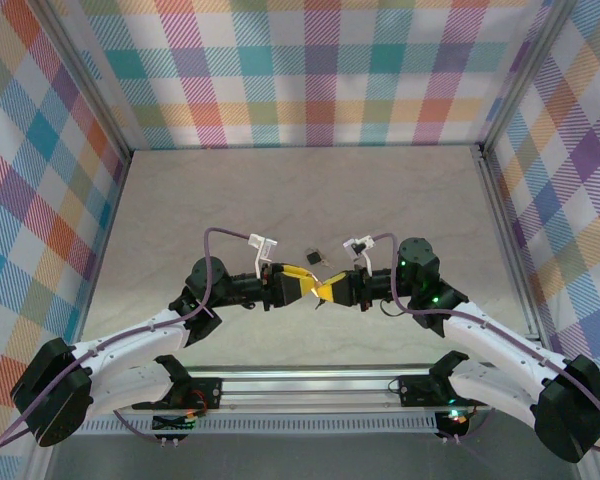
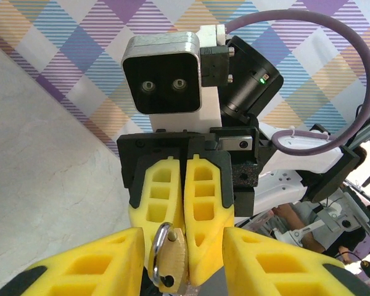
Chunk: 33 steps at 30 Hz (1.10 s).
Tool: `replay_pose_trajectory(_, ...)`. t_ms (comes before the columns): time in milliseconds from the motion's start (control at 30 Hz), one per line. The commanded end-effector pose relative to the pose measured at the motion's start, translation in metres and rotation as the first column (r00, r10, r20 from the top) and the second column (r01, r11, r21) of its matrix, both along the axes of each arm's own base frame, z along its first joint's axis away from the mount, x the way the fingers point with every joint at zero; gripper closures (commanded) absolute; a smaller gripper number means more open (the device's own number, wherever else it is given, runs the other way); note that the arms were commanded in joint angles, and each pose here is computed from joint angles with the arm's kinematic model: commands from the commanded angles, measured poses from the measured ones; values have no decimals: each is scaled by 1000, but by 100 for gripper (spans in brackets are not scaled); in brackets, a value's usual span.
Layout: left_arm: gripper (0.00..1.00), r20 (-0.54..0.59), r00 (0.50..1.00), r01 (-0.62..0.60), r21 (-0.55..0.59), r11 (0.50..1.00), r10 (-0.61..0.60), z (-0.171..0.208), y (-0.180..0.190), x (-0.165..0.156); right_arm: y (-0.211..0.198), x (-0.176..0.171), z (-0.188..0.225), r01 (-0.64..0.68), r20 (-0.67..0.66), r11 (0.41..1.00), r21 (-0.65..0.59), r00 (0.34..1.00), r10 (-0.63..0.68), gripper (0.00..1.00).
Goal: Lock with the key
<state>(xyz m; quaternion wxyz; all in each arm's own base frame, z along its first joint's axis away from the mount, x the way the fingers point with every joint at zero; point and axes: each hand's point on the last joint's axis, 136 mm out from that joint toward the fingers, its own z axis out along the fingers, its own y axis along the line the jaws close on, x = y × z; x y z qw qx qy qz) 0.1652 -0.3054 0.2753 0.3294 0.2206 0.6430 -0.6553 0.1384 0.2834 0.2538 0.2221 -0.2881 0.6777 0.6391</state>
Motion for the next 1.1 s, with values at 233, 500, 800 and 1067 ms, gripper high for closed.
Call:
replay_pose_trajectory(233, 69, 79, 997, -21, -32, 999, 24, 22, 6, 0, 2, -13, 19, -73, 66, 996, 45, 995, 70, 100)
replay_pose_trajectory(500, 72, 80, 997, -13, -36, 999, 15, 24, 7, -2, 1, -12, 19, -69, 70, 997, 45, 995, 65, 100)
replay_pose_trajectory(800, 76, 77, 997, -2, -31, 1000, 4, 22, 6, -3, 2, -13, 19, -78, 70, 996, 44, 995, 74, 100)
replay_pose_trajectory(1067, 85, 82, 997, -2, -25, 1000, 4, 22, 6, -3, 2, -16, 17, -96, 67, 995, 43, 993, 93, 100)
